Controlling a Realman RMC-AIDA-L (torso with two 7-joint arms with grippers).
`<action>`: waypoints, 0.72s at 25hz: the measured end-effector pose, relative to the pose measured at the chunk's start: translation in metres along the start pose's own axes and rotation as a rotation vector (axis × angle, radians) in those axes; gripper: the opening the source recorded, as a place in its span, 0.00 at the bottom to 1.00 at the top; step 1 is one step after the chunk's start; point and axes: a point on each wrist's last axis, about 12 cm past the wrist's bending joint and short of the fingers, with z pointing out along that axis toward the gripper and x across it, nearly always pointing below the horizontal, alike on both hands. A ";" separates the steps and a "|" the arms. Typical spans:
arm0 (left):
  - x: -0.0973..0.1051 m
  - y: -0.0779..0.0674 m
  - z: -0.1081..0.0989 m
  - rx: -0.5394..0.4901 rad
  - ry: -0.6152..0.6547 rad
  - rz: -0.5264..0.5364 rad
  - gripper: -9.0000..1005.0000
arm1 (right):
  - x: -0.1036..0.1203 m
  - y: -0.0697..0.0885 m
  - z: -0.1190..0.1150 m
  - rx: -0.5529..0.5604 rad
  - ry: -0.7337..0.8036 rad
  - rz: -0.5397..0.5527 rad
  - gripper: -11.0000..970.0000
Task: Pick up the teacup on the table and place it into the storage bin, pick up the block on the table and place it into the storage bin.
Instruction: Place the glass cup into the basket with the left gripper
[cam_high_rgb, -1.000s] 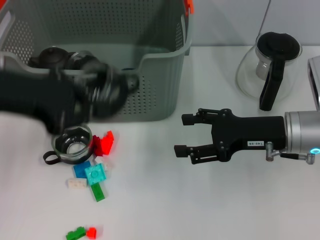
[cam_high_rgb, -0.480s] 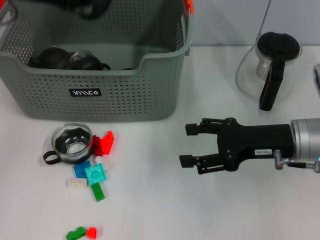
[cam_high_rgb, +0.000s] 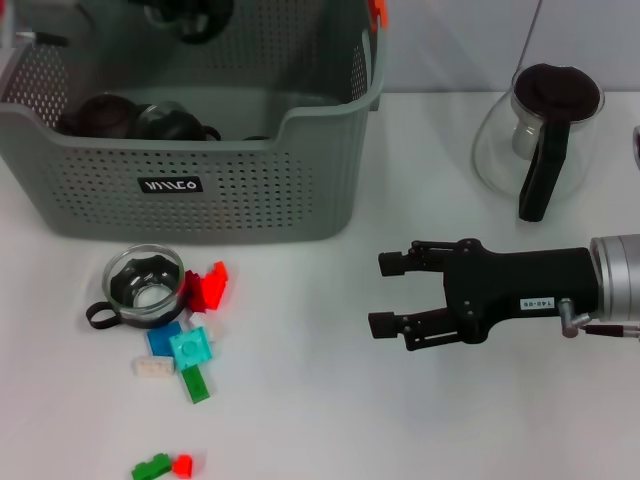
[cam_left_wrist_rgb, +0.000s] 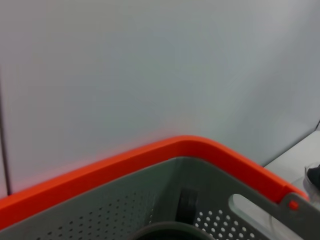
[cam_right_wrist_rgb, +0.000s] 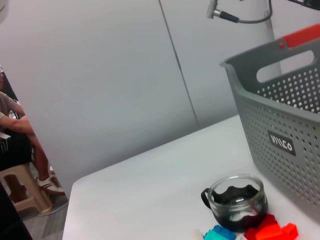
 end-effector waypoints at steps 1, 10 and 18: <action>0.001 -0.003 0.005 -0.004 0.000 0.003 0.08 | 0.000 0.000 0.000 0.000 0.003 0.002 0.95; 0.021 -0.028 0.043 -0.023 0.014 0.025 0.08 | -0.002 -0.002 0.001 0.007 0.005 -0.002 0.95; 0.034 -0.041 0.066 -0.057 0.061 0.076 0.09 | -0.004 -0.003 0.005 0.011 0.006 -0.012 0.95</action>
